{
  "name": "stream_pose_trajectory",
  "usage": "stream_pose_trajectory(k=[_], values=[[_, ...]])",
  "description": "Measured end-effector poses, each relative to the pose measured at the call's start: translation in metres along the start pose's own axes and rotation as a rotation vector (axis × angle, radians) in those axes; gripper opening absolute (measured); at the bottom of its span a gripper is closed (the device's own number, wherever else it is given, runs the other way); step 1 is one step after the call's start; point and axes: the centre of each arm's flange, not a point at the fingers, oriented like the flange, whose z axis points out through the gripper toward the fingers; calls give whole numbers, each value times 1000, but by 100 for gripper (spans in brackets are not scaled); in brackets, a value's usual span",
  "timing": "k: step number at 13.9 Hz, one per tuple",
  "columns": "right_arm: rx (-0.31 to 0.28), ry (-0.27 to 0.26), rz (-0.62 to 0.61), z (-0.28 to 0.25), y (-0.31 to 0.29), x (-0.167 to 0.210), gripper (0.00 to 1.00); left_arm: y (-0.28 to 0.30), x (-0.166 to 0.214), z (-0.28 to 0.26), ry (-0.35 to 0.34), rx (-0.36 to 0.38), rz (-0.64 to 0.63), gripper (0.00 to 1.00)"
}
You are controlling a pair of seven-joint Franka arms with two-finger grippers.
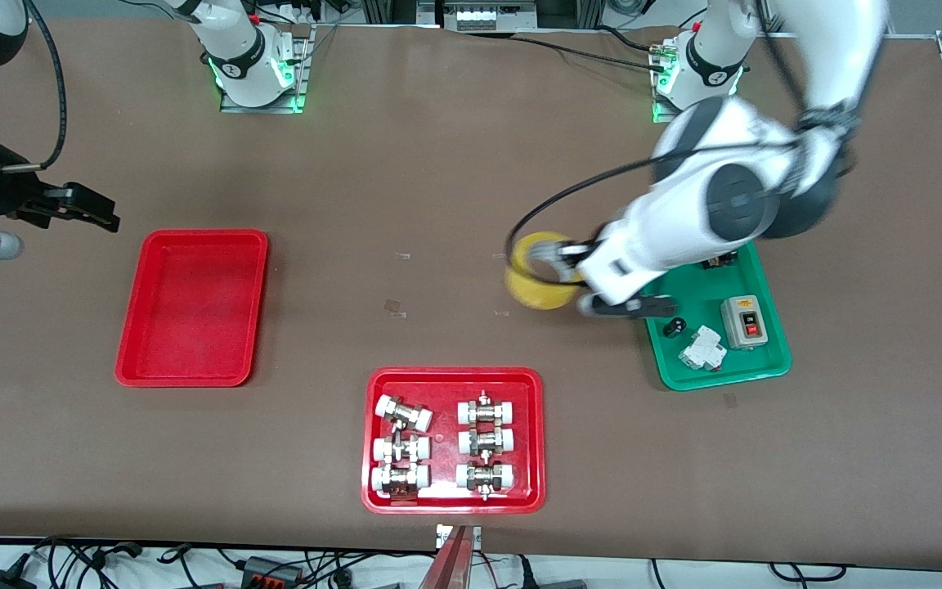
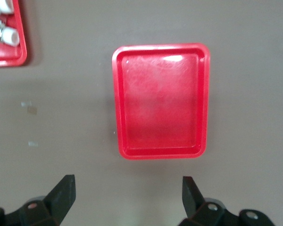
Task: Left arm passes tape to right arm into tray
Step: 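Lift the tape with the left gripper and carry it toward the middle, then hold the tape with the left gripper while the right gripper reaches it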
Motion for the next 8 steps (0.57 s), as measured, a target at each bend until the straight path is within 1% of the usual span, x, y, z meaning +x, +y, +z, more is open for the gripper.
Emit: stream_pose_trajectory(k=[1,3,4,6,8], values=[[39,-22,-18,4,-3,0,100,16,4,20,18,-26,-15,21],[154,-64,-35,15,-9,2,100,43,11,57,64,-80,-38,21],[216,-84,-36,23,-12,6,100,57,14,74,95,-117,-77,21],[334,-130,-49,47,-20,18,100,82,14,98,146,-193,-212,21],[455,-164,-80,74,-30,33,100,101,8,101,168,-258,-367,21]])
